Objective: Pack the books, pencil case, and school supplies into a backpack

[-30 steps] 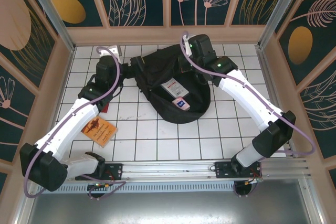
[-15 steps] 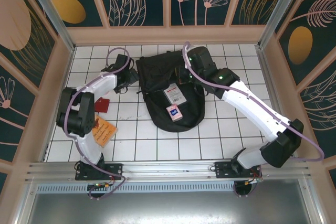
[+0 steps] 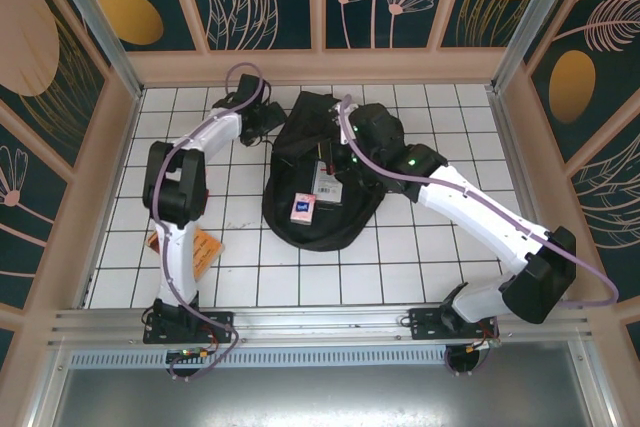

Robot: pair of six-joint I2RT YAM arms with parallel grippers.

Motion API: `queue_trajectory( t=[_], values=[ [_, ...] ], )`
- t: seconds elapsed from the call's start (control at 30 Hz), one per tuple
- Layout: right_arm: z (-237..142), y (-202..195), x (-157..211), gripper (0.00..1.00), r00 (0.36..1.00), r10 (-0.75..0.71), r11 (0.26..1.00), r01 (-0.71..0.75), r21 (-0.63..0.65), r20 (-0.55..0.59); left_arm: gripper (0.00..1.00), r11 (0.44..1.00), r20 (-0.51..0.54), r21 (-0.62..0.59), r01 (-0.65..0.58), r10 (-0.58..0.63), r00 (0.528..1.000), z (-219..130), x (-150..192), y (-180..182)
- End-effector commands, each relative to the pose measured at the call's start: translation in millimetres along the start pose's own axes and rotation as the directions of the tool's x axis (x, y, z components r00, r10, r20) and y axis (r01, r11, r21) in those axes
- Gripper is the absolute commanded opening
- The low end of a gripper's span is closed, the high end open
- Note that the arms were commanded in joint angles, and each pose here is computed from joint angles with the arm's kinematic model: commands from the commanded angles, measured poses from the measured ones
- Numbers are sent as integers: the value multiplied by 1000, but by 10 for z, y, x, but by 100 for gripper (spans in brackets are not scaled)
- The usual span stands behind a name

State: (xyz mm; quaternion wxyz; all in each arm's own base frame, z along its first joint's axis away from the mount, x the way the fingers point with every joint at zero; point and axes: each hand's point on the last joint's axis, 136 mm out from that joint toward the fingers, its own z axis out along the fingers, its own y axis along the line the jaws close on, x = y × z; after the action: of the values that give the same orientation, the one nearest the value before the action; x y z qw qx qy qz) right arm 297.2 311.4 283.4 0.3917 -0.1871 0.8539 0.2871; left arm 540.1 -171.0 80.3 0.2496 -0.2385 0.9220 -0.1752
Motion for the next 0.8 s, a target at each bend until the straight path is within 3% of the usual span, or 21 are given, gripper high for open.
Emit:
queue_trajectory(
  t=[0.0, 0.1, 0.23, 0.43, 0.53, 0.63, 0.77],
  values=[
    [81, 119, -116, 0, 999, -27, 1000, 27, 8, 31, 88, 989, -61, 84, -120, 126, 990, 27, 162, -502],
    [209, 28, -103, 0, 999, -49, 992, 47, 120, 17, 90, 983, -60, 97, -155, 161, 985, 1, 117, -667],
    [239, -124, -235, 0, 997, -13, 975, -5, 223, 77, 95, 986, 44, -72, -151, 154, 987, -342, -239, -356],
    [347, -224, -269, 0, 999, 27, 969, -31, 244, 19, 99, 964, 232, -264, -19, 83, 969, -1416, -634, 363],
    [353, -319, -236, 0, 999, 34, 959, -38, 282, 19, 99, 946, 290, -310, 95, -1, 957, -1906, -553, 671],
    [332, -380, -203, 0, 999, 50, 955, -52, 293, 13, 99, 894, 245, -415, 169, -69, 967, -2187, -250, 1104],
    [310, -371, -148, 0, 999, 54, 966, -54, 253, 5, 98, 854, 202, -483, 193, -105, 974, -2177, 109, 1553]
  ],
)
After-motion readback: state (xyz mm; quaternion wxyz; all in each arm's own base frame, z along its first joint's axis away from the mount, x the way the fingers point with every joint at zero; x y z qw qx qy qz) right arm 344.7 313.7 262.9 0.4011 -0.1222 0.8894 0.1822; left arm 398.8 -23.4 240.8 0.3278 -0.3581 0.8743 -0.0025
